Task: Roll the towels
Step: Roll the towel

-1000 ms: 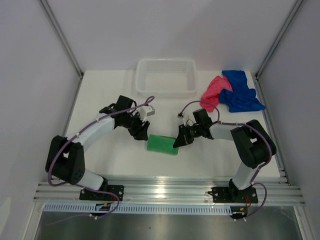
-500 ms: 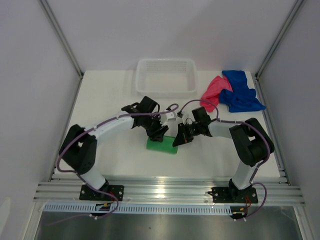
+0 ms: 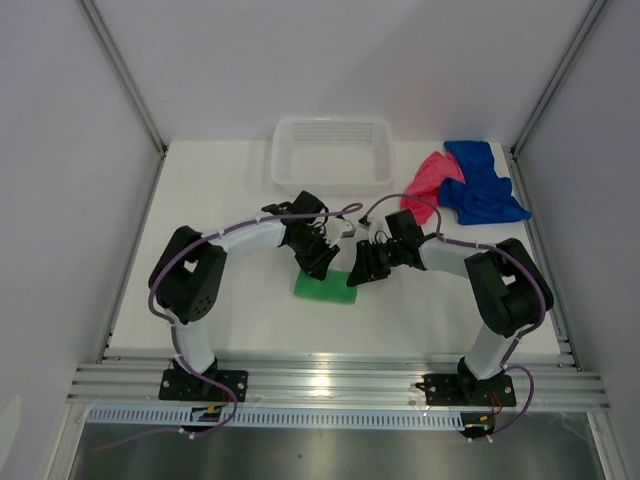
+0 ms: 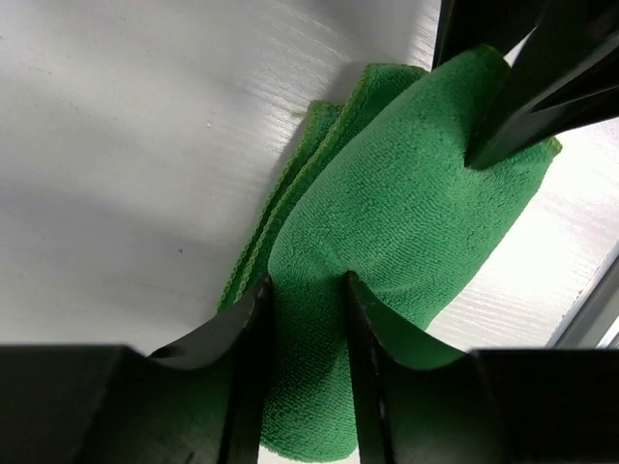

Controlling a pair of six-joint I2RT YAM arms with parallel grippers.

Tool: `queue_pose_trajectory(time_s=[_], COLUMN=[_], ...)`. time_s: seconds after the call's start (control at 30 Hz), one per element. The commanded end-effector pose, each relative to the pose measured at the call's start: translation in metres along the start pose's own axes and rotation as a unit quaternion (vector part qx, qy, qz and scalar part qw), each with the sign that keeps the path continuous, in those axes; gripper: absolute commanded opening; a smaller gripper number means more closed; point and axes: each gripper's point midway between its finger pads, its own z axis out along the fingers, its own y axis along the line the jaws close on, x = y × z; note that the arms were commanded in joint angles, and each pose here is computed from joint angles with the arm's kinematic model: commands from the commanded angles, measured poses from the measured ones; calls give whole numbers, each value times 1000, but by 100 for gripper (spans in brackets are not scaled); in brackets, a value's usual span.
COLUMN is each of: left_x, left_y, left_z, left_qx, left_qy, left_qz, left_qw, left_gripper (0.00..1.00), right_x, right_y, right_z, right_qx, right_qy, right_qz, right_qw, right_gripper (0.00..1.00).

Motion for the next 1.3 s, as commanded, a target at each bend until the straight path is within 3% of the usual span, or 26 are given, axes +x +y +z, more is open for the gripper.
queue_pose_trajectory(time_s=[0.0, 0.07, 0.27, 0.47, 0.5, 0.63, 0.8, 1.0, 1.27], left_x=[17, 21, 28, 22, 21, 23, 23, 19, -6], left_y=[16, 16, 15, 15, 14, 16, 17, 19, 20], left_z=[9, 10, 12, 11, 11, 12, 11, 2, -24], left_qx=[-28, -24, -16, -8, -8, -9, -14, -18, -25], left_qy=[40, 48, 56, 50, 50, 52, 53, 42, -4], left_qz=[-21, -25, -44, -50, -49, -51, -52, -44, -33], left_qw=[999, 998, 997, 997, 998, 997, 997, 998, 999], left_gripper=[36, 31, 31, 36, 36, 37, 39, 45, 54], right_x=[-24, -28, -29, -35, -40, -34, -29, -25, -21], right_y=[-12, -15, 0, 35, 49, 75, 59, 20, 6], right_z=[-22, -30, -49, -52, -50, -39, -11, 8, 9], right_qx=[87, 109, 116, 43, 19, -46, -55, -2, 24], right_qy=[-46, -57, -103, -172, -184, -171, -131, -106, -97], right_qz=[-9, -12, -12, -41, -62, -85, -77, -36, -1], right_qw=[995, 992, 988, 983, 981, 981, 987, 994, 995], right_gripper=[36, 37, 38, 35, 30, 22, 17, 15, 16])
